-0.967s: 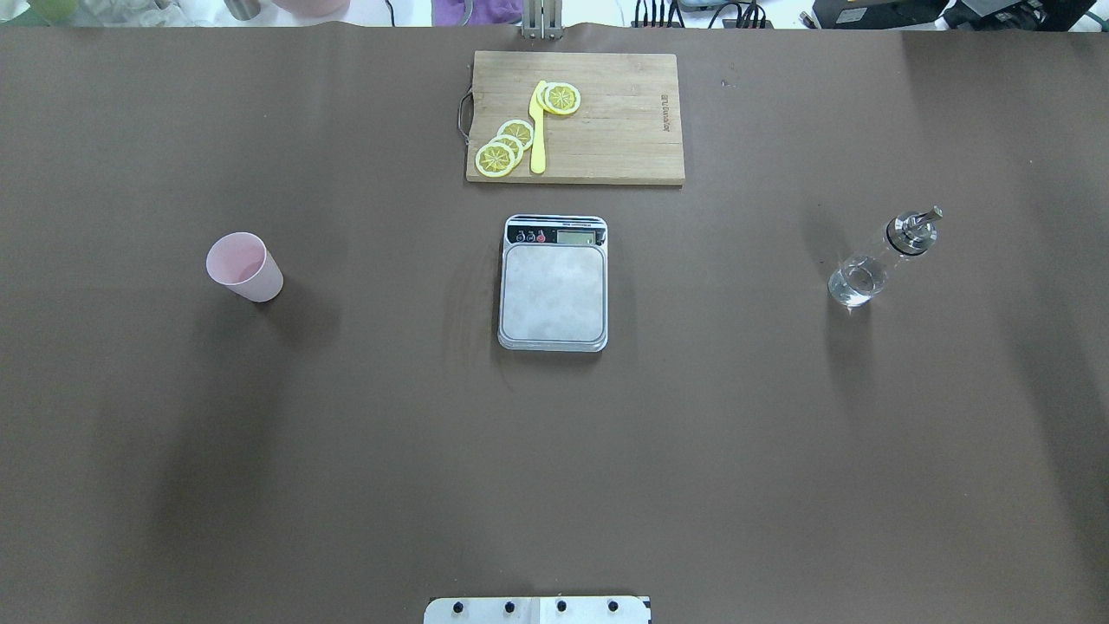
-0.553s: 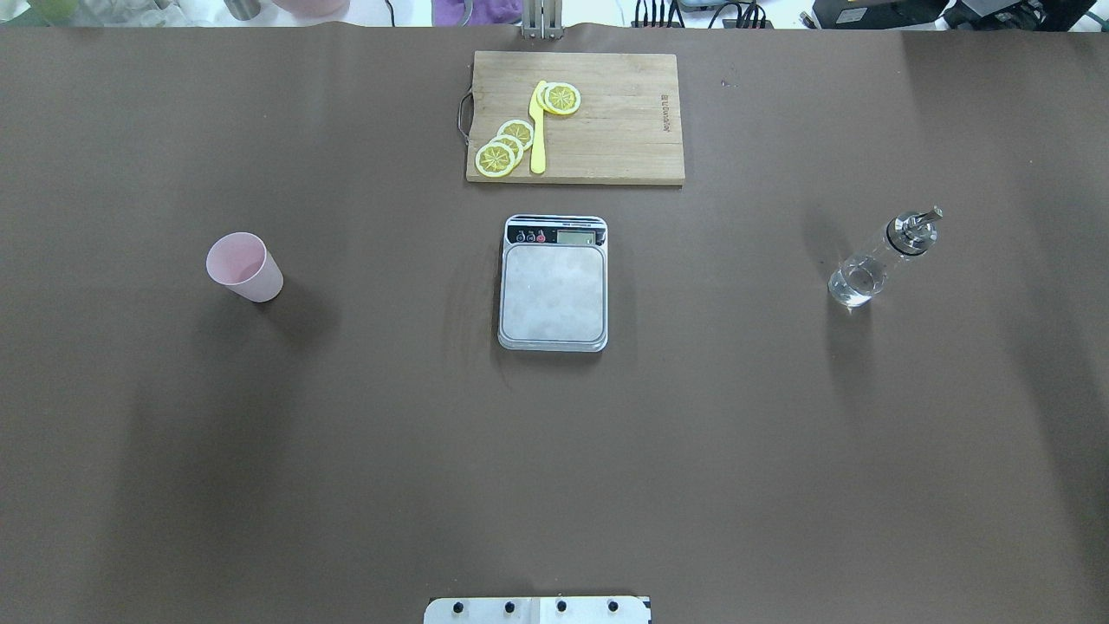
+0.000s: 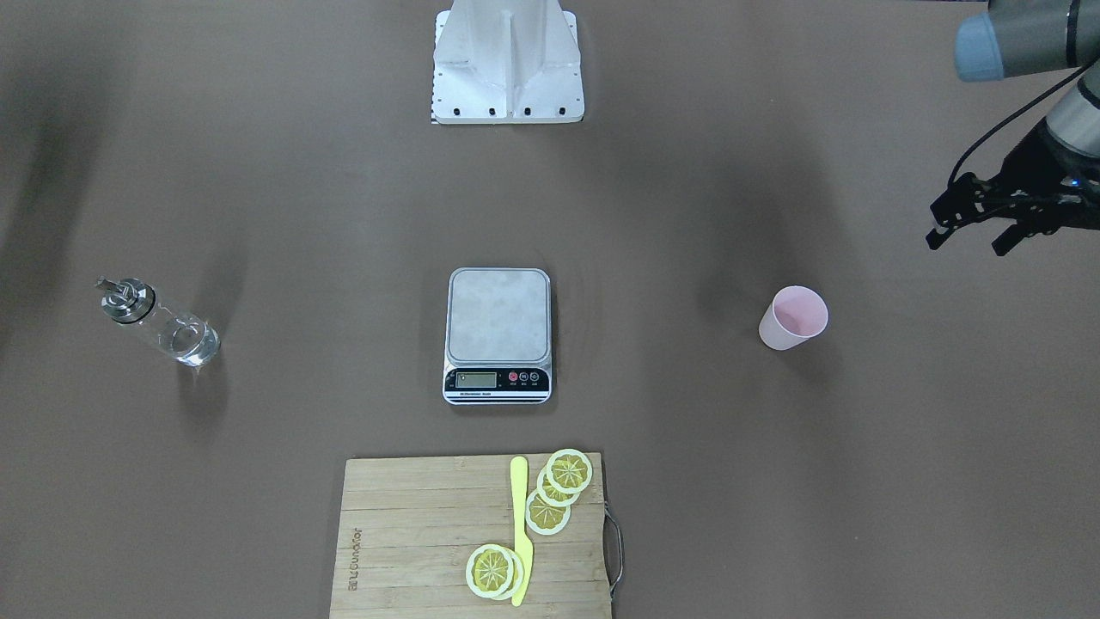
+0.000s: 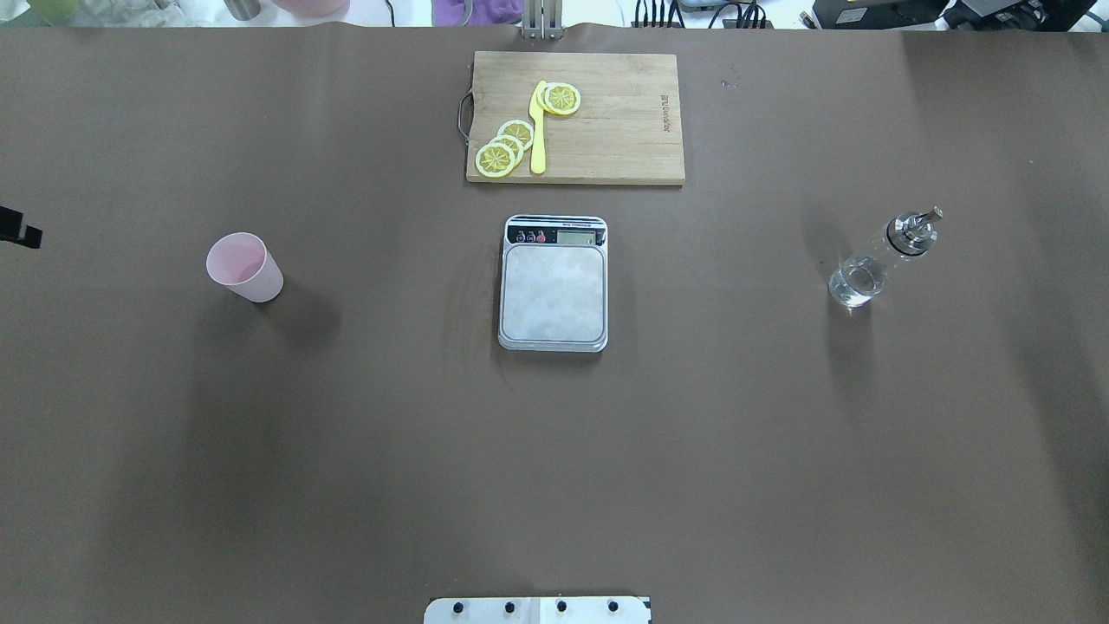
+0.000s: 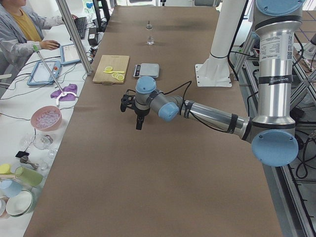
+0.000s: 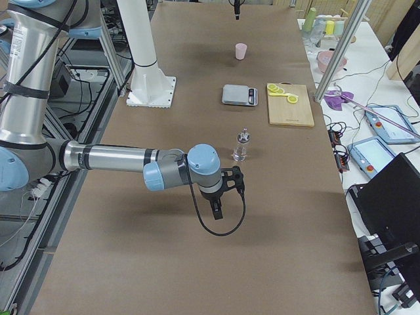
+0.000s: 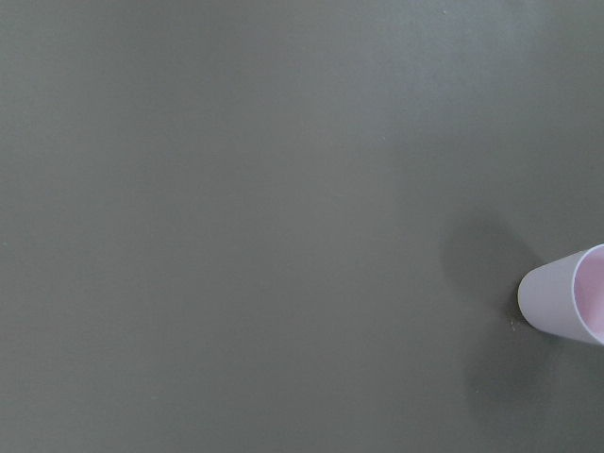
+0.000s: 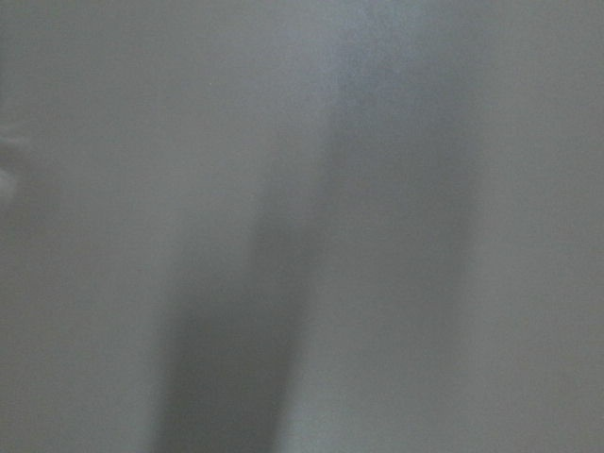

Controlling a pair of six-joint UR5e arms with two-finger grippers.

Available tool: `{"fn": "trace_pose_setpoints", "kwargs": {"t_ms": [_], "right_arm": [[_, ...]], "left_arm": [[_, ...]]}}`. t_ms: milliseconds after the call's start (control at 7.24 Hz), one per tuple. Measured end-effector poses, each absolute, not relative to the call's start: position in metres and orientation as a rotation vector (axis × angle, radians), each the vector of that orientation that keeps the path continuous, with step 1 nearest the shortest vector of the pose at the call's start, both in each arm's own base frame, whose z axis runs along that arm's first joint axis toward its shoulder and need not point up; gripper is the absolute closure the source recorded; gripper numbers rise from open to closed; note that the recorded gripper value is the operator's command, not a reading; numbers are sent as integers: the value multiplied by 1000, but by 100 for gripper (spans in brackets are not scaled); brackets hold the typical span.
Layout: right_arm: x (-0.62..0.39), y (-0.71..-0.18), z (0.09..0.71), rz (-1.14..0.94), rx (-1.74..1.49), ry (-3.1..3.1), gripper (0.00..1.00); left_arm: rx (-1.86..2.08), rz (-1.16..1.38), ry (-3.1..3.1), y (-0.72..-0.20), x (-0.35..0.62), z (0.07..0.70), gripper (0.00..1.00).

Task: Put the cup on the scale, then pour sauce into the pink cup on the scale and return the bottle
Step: 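Reach the left gripper to the pink cup and grasp it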

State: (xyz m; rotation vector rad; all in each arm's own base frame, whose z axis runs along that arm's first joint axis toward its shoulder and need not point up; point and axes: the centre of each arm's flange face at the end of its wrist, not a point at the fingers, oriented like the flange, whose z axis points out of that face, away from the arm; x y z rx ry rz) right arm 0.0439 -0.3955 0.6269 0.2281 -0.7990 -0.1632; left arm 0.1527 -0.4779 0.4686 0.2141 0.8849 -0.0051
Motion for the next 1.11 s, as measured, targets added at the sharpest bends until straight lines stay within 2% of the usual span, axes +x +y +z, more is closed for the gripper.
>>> {"fn": "trace_pose_setpoints", "kwargs": {"t_ms": [276, 691, 1105], "right_arm": [[44, -396, 627, -164, 229, -798, 0], [44, -397, 627, -165, 229, -795, 0], [43, -397, 628, -165, 228, -796, 0]], "left_arm": [[191, 11, 884, -489, 217, 444, 7], [184, 43, 854, -485, 276, 437, 27], [145, 49, 872, -495, 292, 438, 29]]}}
